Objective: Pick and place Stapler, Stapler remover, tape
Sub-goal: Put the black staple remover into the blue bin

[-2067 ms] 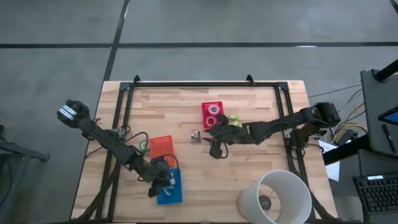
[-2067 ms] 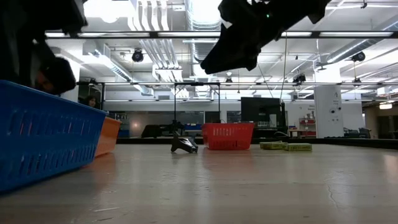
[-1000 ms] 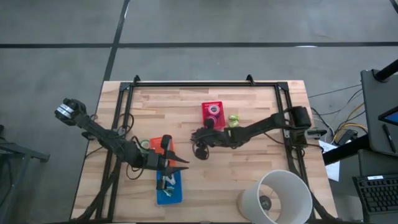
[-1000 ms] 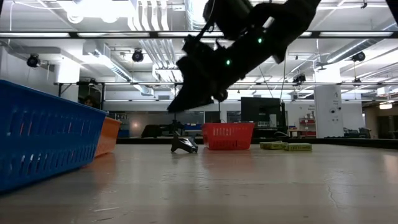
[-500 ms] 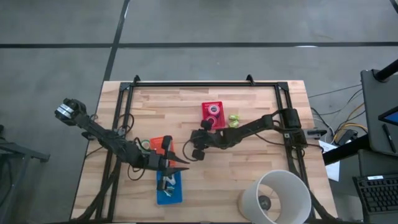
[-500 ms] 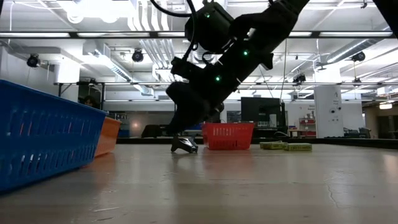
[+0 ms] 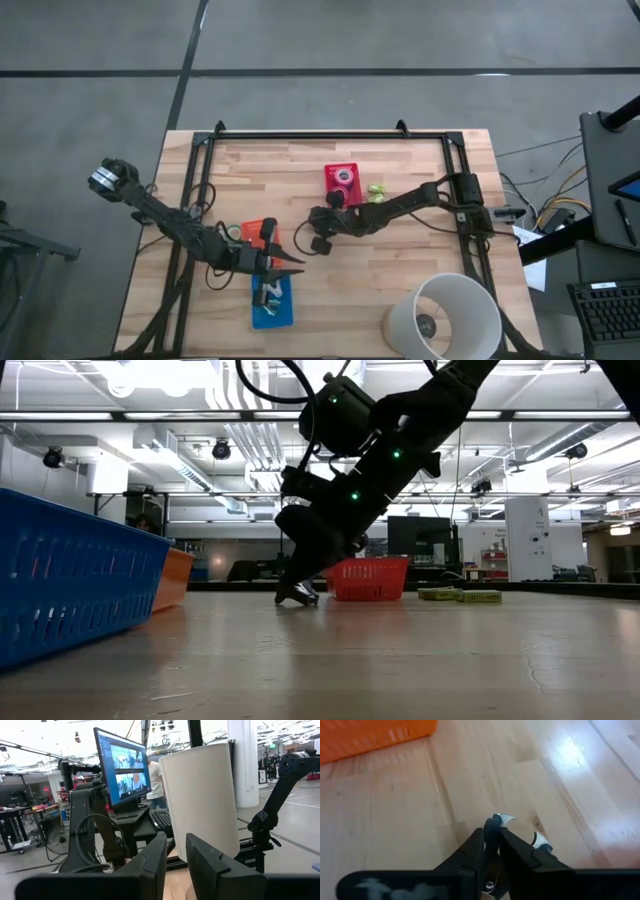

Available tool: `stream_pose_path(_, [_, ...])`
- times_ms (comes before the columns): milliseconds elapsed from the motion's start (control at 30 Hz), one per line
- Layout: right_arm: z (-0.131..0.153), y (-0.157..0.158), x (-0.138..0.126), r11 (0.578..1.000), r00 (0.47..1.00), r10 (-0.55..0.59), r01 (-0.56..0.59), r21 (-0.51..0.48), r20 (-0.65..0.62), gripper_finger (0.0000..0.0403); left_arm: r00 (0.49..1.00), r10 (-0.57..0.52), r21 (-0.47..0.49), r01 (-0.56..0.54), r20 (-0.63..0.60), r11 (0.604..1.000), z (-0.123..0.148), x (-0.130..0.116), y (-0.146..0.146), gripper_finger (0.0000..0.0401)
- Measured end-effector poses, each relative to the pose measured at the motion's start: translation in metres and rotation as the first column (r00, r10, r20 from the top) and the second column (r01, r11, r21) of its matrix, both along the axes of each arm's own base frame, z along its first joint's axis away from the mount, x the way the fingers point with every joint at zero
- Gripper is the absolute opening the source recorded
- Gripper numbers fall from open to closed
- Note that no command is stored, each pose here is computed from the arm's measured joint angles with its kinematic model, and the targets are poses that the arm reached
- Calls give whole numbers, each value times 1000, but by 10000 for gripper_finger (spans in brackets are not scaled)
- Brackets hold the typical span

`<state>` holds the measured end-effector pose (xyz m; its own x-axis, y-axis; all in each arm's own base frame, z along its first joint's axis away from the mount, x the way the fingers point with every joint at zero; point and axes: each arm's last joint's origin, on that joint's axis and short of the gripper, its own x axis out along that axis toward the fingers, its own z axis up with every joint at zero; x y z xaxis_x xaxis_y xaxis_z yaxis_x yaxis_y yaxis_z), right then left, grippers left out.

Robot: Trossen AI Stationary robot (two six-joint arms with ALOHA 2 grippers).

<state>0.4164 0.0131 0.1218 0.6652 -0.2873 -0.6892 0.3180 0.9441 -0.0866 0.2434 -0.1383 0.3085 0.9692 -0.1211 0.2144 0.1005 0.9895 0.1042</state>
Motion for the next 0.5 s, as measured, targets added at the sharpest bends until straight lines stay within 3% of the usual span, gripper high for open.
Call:
stream_pose_path(233, [0, 0, 0, 1000, 1000, 17, -17, 9, 1, 11, 1000, 0, 0, 0, 0, 1000, 0, 0, 0, 76])
stream_pose_path(500, [10, 1, -1, 999, 999, 41, -41, -6, 9, 8, 1000, 1, 8, -1, -9, 1000, -1, 0, 0, 76])
